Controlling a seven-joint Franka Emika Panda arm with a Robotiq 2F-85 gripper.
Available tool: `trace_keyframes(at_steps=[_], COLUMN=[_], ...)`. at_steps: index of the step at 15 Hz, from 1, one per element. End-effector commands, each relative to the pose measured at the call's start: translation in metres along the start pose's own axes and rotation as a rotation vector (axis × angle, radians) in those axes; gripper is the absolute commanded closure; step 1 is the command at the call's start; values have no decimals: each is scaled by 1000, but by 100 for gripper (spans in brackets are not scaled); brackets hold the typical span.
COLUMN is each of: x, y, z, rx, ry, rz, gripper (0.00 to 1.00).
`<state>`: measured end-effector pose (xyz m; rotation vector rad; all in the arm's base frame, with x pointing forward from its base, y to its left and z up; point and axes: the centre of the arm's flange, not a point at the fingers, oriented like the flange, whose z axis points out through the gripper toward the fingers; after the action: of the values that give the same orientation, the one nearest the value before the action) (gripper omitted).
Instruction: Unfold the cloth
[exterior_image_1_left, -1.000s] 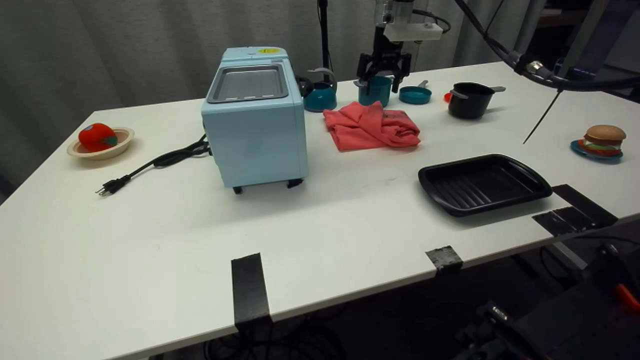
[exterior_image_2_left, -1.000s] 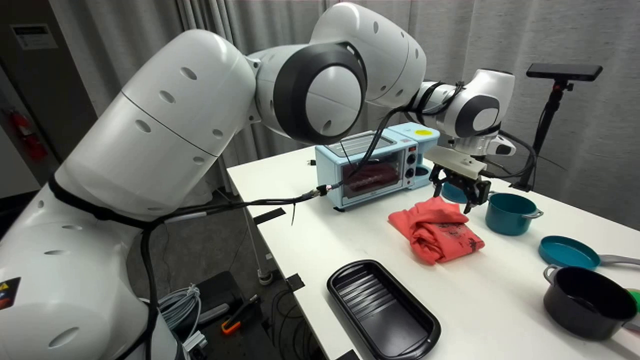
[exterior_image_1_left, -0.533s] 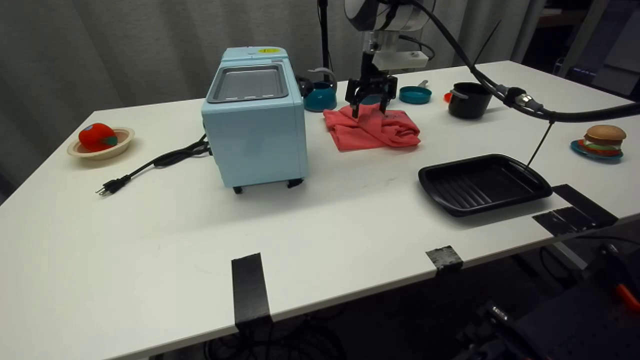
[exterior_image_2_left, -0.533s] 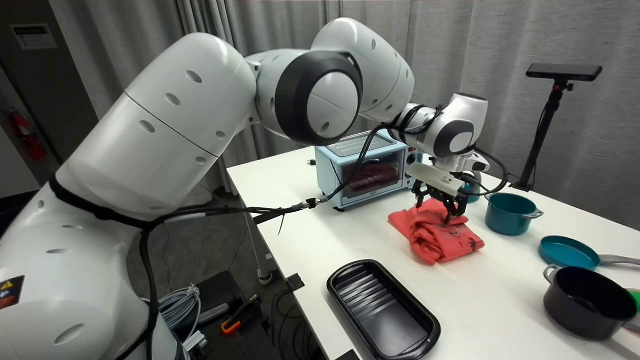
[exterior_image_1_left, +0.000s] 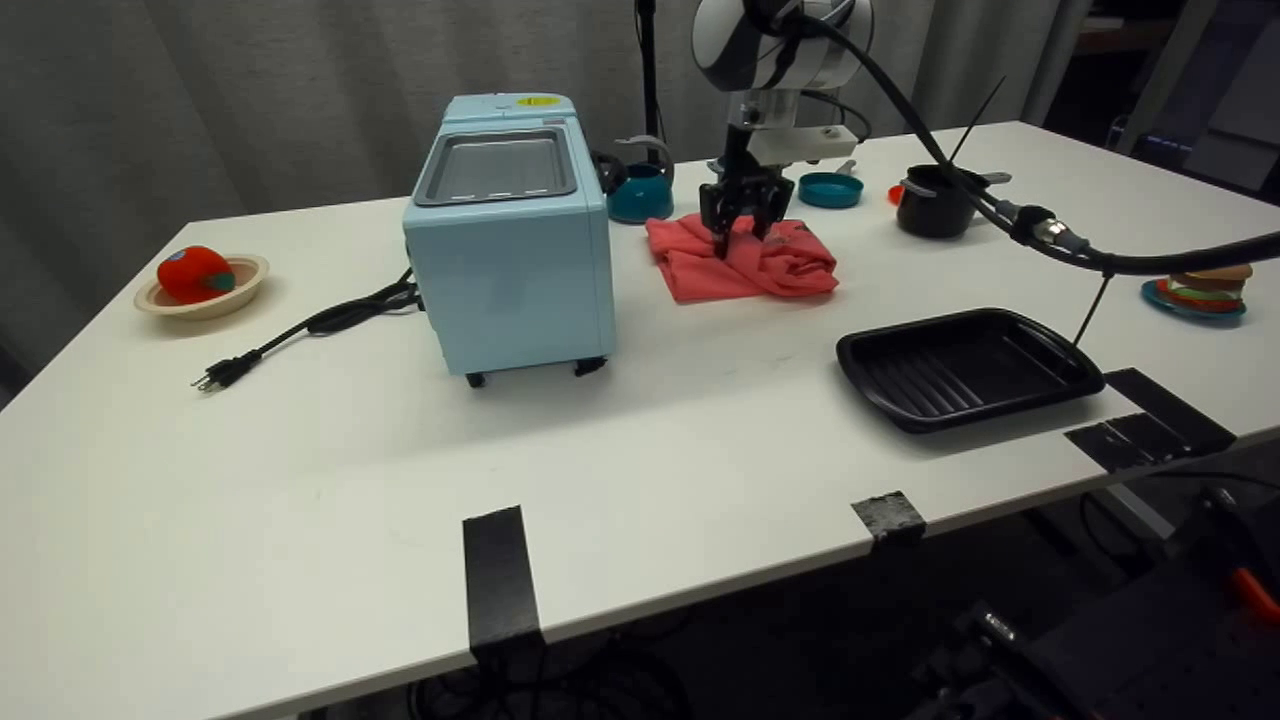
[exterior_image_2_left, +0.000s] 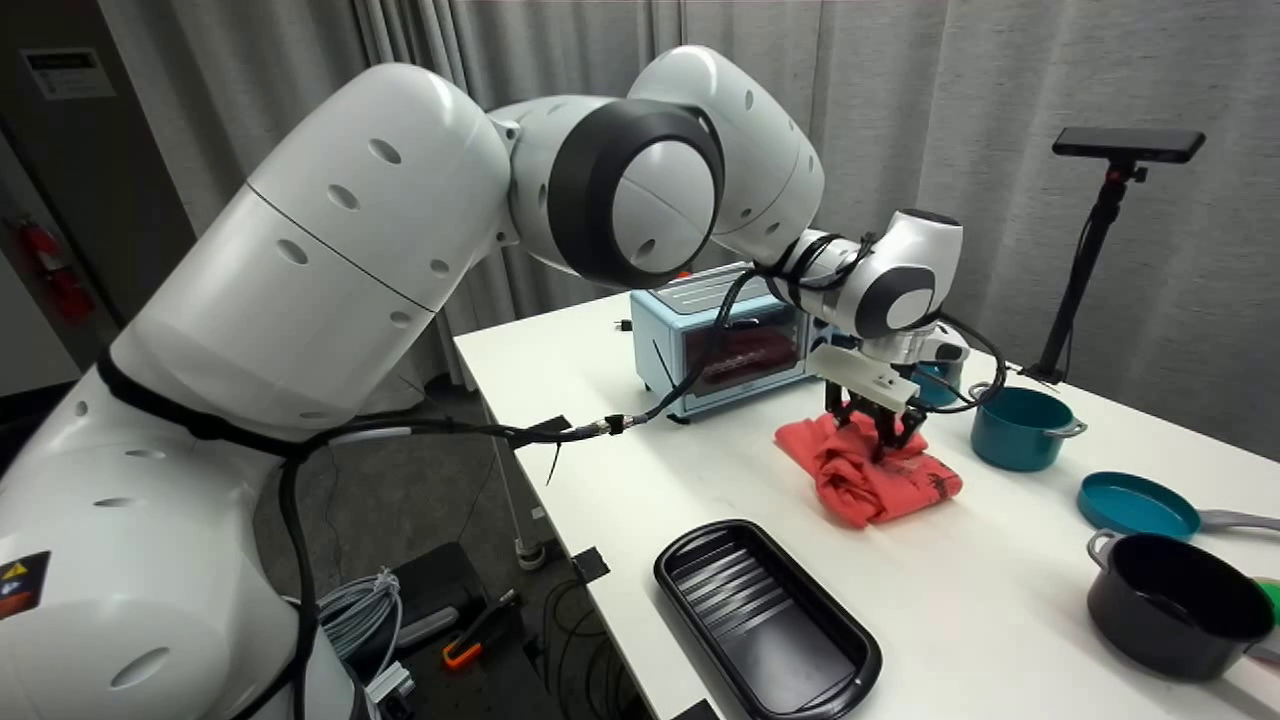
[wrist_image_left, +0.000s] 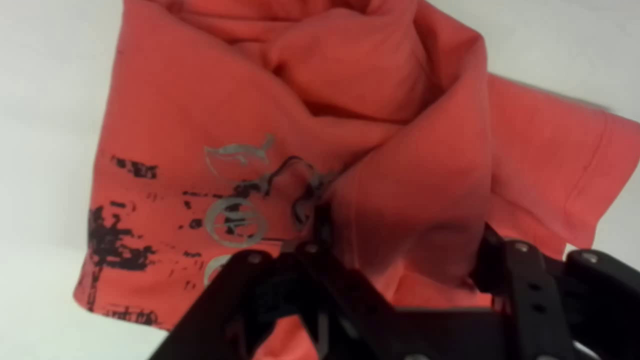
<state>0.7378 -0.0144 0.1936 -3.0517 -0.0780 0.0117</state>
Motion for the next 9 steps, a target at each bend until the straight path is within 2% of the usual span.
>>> trace_keyframes(at_steps=[1,5,9], x=[-12,-19,-28], y=[-3,-11,-20], z=[-22,-52,-96], rx=[1,23,56], ry=[37,73,133], rz=[-42,-83,-135], gripper=[69,100,99])
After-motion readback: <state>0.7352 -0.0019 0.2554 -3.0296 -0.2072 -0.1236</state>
